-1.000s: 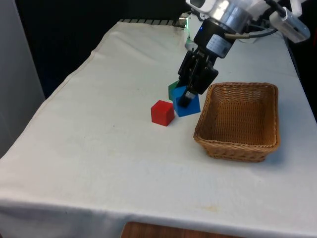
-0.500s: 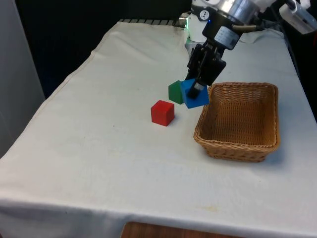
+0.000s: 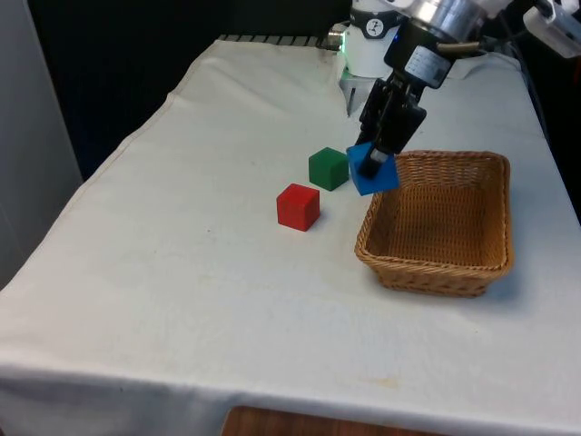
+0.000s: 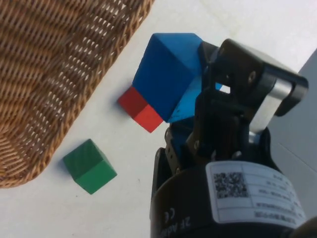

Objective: Pick up the blue cube and place it into the basket.

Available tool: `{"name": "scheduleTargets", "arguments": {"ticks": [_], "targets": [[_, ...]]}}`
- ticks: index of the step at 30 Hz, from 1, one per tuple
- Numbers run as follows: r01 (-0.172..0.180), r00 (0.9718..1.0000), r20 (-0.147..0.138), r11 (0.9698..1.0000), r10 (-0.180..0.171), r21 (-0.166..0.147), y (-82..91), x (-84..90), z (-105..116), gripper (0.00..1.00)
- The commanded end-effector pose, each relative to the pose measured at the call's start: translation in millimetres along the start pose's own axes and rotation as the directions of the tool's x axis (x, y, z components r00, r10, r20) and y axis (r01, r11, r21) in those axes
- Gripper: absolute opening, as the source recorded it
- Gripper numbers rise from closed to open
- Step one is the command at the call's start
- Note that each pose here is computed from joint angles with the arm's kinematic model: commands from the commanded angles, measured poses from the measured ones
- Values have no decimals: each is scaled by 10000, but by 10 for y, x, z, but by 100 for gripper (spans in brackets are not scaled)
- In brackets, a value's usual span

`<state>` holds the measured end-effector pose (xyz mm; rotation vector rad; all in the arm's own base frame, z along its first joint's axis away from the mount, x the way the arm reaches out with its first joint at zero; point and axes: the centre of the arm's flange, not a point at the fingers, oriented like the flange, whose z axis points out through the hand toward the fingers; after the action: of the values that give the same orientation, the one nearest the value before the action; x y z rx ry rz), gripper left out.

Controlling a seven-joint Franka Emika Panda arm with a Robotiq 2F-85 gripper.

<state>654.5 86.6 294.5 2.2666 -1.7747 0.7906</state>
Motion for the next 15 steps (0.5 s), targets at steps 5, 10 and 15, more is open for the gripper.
{"name": "scheduleTargets", "arguments": {"ticks": [5, 10, 15], "targets": [[-220, 9993, 306, 9998, 220, -13, 41, -47, -43, 0], [-237, 9994, 246, 9997, 239, -93, 41, -77, -43, 0], [-533, 9964, 658, 9985, 541, -148, 78, -124, -76, 0]]}}
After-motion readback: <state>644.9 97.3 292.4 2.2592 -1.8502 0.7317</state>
